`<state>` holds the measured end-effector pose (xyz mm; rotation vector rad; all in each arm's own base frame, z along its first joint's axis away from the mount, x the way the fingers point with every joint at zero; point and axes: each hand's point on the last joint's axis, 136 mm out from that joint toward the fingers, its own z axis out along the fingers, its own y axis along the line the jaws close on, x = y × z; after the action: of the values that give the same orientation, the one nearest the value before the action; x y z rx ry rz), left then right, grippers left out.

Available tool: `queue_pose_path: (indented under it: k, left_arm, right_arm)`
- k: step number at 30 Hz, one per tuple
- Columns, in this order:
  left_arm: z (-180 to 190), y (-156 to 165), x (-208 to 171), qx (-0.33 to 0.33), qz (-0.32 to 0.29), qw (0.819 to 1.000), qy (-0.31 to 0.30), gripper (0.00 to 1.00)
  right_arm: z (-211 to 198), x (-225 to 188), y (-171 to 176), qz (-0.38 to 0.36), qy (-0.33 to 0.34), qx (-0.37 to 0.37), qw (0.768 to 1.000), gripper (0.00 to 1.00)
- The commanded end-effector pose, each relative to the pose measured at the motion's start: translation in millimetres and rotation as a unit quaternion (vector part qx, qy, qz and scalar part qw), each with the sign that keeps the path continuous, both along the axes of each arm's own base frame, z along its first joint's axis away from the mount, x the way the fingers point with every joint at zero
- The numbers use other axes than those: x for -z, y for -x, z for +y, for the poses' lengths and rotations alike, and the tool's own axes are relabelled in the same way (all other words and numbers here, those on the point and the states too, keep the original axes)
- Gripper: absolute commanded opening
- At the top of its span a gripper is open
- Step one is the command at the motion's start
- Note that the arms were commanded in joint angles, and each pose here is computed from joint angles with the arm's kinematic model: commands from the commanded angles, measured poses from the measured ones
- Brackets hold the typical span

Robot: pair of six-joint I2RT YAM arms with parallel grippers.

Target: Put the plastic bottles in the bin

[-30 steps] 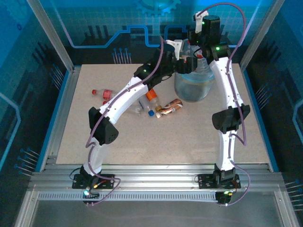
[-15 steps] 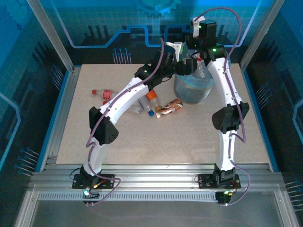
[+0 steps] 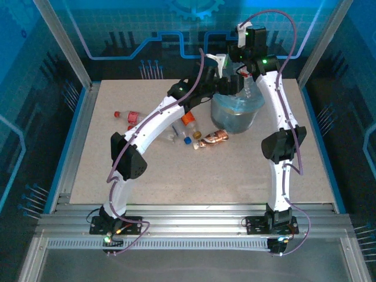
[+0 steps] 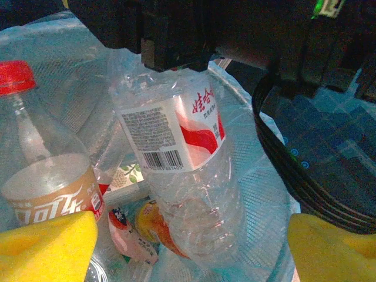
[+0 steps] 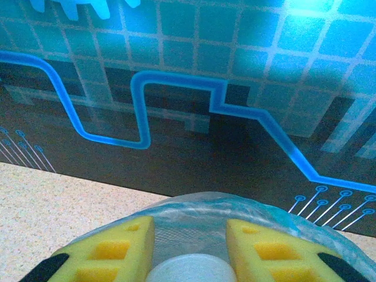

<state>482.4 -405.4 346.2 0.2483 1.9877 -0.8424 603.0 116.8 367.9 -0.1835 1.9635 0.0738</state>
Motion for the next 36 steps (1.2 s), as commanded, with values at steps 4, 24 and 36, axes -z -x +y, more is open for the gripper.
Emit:
queue_pose_path:
  k: [4, 24, 36]
  left_arm:
    - [8.8, 6.2, -3.1, -0.011, -0.003, 1.0, -0.001, 0.85]
    - [34.5, -5.0, -16.5, -0.041, -0.019, 0.999, 0.004, 0.85]
    - [63.4, -15.1, -0.4, -0.088, 0.007, 0.996, 0.014, 0.85]
  right_arm:
    - [-12.4, 27.7, 1.1, 0.044, -0.001, 0.005, 0.999, 0.18]
    - [-7.3, -58.5, 18.8, -0.117, -0.043, -0.011, 0.992, 0.14]
    - [13.8, -83.7, 56.1, -0.202, -0.116, -0.089, 0.969, 0.12]
